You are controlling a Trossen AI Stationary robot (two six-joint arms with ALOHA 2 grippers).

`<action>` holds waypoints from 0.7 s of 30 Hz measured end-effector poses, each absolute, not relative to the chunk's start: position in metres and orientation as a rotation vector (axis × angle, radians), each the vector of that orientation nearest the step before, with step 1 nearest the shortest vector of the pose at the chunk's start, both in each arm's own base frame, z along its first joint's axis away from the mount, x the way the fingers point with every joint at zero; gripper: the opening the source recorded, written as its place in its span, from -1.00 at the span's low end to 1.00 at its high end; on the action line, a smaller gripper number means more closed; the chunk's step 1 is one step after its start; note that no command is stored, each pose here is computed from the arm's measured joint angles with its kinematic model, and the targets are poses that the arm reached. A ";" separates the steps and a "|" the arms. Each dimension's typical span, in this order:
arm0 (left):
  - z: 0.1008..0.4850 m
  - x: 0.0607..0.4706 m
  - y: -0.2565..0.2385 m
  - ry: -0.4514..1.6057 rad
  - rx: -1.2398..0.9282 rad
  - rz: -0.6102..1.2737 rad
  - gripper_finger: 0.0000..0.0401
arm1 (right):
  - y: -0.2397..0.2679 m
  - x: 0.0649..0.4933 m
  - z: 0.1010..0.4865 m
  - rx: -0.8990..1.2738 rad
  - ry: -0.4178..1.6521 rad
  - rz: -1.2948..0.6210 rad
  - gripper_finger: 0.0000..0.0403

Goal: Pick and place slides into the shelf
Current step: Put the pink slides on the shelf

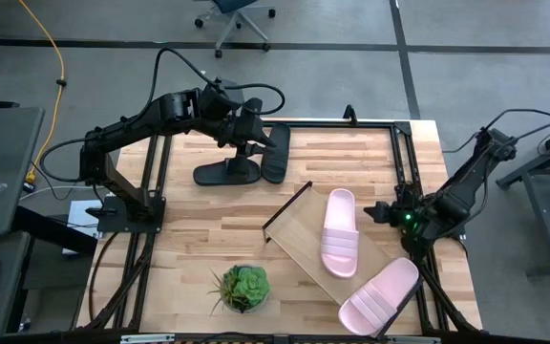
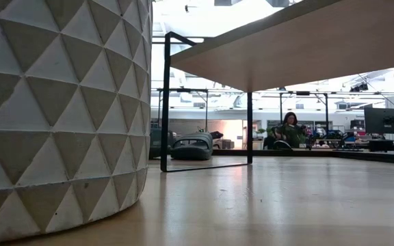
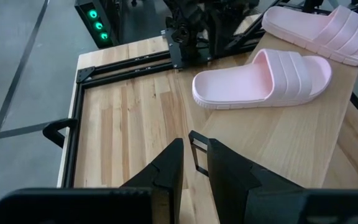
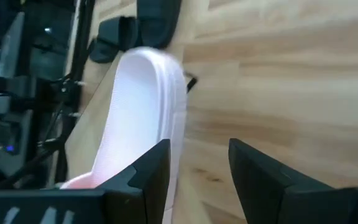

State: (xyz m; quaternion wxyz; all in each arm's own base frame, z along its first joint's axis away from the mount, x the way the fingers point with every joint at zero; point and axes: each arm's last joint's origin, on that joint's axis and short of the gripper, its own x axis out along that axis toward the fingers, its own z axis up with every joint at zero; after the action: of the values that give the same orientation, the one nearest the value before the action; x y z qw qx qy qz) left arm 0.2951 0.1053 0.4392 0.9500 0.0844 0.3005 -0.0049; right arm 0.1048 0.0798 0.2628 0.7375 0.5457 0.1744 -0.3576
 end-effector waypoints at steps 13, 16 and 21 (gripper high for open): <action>0.439 0.295 0.105 0.610 0.183 -0.012 -0.70 | 0.066 0.099 0.341 1.023 0.639 -0.521 -0.24; 0.439 0.295 0.105 0.609 0.183 -0.012 -0.70 | 0.061 0.102 0.348 1.011 0.681 -0.480 -0.24; 0.439 0.295 0.105 0.609 0.183 -0.012 -0.70 | 0.053 0.114 0.350 0.993 0.773 -0.374 -0.24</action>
State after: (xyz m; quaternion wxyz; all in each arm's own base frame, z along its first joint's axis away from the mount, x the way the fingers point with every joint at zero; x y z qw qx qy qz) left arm 0.2952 0.1054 0.4395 0.9499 0.0901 0.2994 -0.0059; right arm 0.1143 0.0534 0.3504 0.7923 0.4617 0.3591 -0.1737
